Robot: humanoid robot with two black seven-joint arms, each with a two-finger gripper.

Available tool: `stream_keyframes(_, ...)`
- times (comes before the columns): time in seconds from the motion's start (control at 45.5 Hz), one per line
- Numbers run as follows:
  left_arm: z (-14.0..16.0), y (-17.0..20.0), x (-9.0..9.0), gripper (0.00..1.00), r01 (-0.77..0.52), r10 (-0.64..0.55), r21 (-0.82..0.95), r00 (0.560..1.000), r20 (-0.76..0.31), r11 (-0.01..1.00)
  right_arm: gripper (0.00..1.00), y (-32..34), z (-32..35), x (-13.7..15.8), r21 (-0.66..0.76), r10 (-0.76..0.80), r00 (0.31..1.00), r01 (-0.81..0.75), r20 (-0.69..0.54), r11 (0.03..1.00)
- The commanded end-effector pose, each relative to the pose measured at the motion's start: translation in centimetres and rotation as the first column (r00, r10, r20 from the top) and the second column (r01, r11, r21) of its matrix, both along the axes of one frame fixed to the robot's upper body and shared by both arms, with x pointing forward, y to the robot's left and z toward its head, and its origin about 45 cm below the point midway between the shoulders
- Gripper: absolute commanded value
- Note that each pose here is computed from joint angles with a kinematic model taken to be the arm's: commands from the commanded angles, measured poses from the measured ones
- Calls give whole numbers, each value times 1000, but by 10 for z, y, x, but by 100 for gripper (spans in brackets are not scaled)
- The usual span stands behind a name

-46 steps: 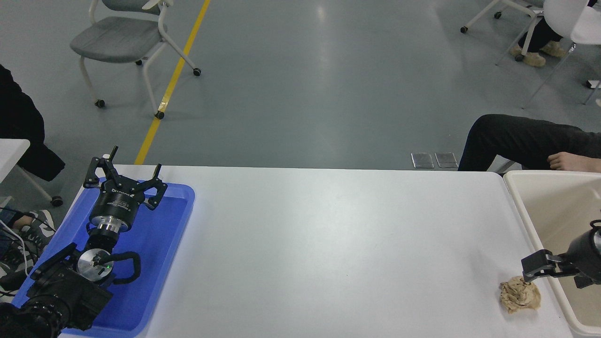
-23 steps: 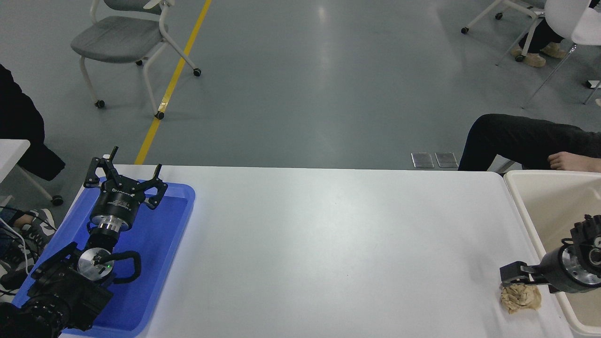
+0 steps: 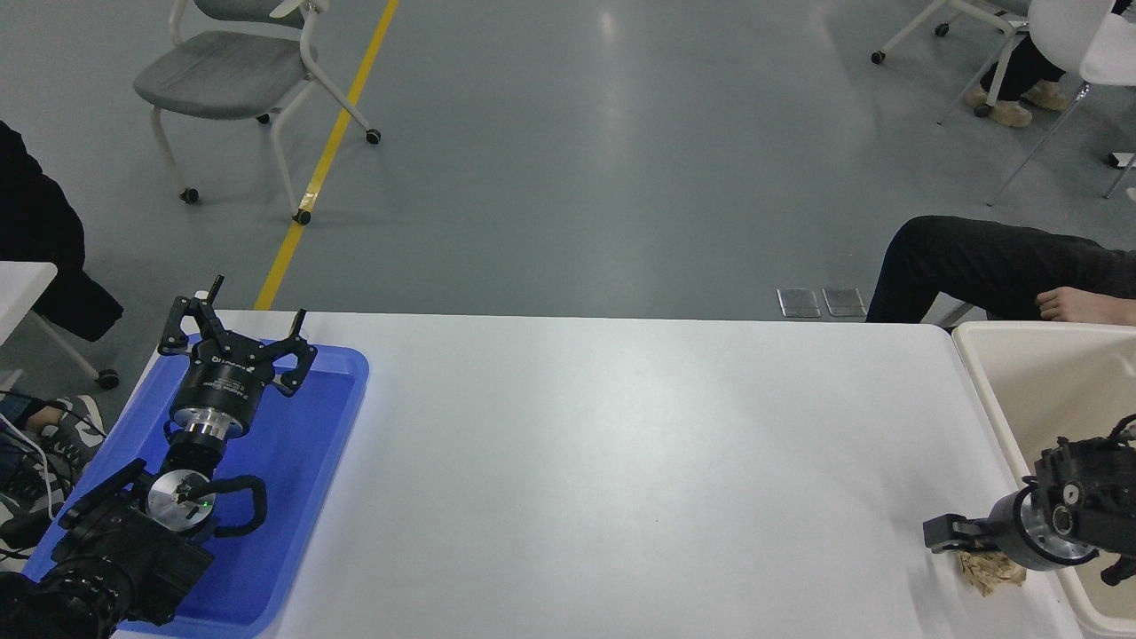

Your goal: Pick up paper ball place in dustbin

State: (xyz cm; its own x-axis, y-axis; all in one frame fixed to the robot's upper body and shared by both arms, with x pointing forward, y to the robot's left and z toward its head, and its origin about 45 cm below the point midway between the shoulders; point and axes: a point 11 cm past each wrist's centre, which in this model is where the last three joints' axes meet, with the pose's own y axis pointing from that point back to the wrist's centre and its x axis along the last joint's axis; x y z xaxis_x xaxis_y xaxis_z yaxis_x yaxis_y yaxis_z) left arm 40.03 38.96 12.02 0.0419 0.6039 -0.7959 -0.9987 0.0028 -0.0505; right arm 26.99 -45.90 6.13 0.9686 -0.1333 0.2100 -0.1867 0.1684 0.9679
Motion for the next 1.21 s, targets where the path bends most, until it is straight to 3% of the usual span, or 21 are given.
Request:
stream_keyframes(0.0, 0, 0, 0, 100, 0, 0, -1, 1000, 0, 1000, 43, -2, -5, -1, -17, 5, 1000, -5, 7, 1000)
stream_keyframes(0.066, 0, 0, 0, 100, 0, 0, -1, 1000, 0, 1000, 34, -2, -5, 0, -15, 3, 1000, -3, 7, 1000)
stream_keyframes(0.132, 0, 0, 0, 100, 0, 0, -1, 1000, 0, 1000, 0, -3, -5, -1, -19, 5, 1000, -4, 5, 1000)
stream_keyframes(0.615, 1, 0, 1, 100, 0, 0, -1, 1000, 2, 1000, 0, -14, 27, 9, -25, 19, 1000, -19, 24, 1000)
stream_keyframes(1.187, 1, 0, 1, 100, 0, 0, -1, 1000, 2, 1000, 0, -16, 249, 49, -181, 165, 986, -156, 38, 971)
